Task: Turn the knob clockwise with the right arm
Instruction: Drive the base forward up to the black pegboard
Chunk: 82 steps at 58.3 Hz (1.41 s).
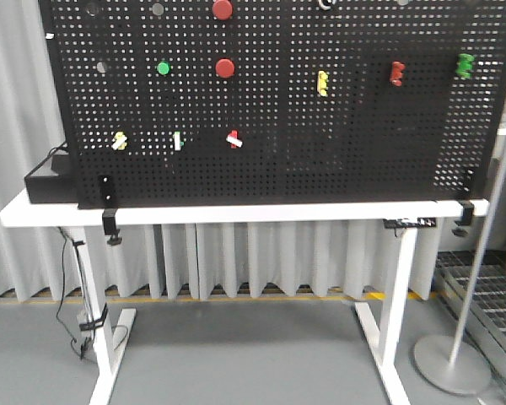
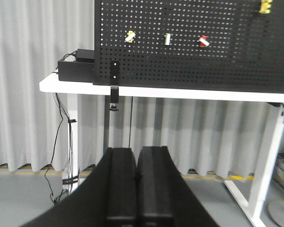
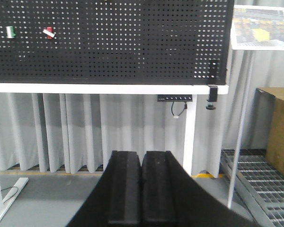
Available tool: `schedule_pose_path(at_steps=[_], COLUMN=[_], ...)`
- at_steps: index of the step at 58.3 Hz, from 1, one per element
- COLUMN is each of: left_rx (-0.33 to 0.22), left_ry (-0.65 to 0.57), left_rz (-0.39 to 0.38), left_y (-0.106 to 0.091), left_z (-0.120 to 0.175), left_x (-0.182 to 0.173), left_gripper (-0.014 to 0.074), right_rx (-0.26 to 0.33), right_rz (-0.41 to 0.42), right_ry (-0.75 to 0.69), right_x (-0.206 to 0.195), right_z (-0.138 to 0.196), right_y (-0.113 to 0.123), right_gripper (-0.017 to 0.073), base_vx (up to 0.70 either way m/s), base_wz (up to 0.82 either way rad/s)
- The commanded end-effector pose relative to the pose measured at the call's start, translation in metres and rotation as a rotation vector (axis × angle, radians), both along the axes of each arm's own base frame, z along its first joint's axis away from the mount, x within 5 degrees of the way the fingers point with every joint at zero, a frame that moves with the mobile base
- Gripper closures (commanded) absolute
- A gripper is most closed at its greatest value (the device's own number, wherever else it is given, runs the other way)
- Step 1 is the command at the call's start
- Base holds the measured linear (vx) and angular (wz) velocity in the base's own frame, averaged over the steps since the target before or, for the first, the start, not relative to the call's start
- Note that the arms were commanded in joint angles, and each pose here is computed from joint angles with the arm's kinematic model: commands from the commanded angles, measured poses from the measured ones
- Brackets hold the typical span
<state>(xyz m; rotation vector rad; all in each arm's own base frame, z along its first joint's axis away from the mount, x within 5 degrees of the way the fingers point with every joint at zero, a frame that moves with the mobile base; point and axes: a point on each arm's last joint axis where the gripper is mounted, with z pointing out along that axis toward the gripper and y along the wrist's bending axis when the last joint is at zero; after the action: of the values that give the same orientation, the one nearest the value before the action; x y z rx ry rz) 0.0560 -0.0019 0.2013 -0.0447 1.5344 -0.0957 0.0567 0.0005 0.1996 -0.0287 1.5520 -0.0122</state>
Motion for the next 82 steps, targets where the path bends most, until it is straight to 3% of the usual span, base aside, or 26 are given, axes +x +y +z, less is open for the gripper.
schedule_pose_path(at_steps=[1,82], left_rx=[-0.017,-0.017], left_ry=[-0.068,-0.068], left_rz=[0.011,0.011], left_y=[0.0010,0.0010], left_z=[0.0030,0.0030], left_x=[0.0001,0.0001], left_gripper=[0.0600,0.0600], right_rx=[-0.011,-0.011], right_rz=[-0.001,-0.001], right_ry=[-0.085,-0.085], right_x=[-0.0009,-0.0009], right_z=[0.0053,0.0053], right_y=[0.0002,0.0002], right_gripper=[0.0568,0.0568], base_vx=[0.45,0.38], base_wz=[0.03,0.04])
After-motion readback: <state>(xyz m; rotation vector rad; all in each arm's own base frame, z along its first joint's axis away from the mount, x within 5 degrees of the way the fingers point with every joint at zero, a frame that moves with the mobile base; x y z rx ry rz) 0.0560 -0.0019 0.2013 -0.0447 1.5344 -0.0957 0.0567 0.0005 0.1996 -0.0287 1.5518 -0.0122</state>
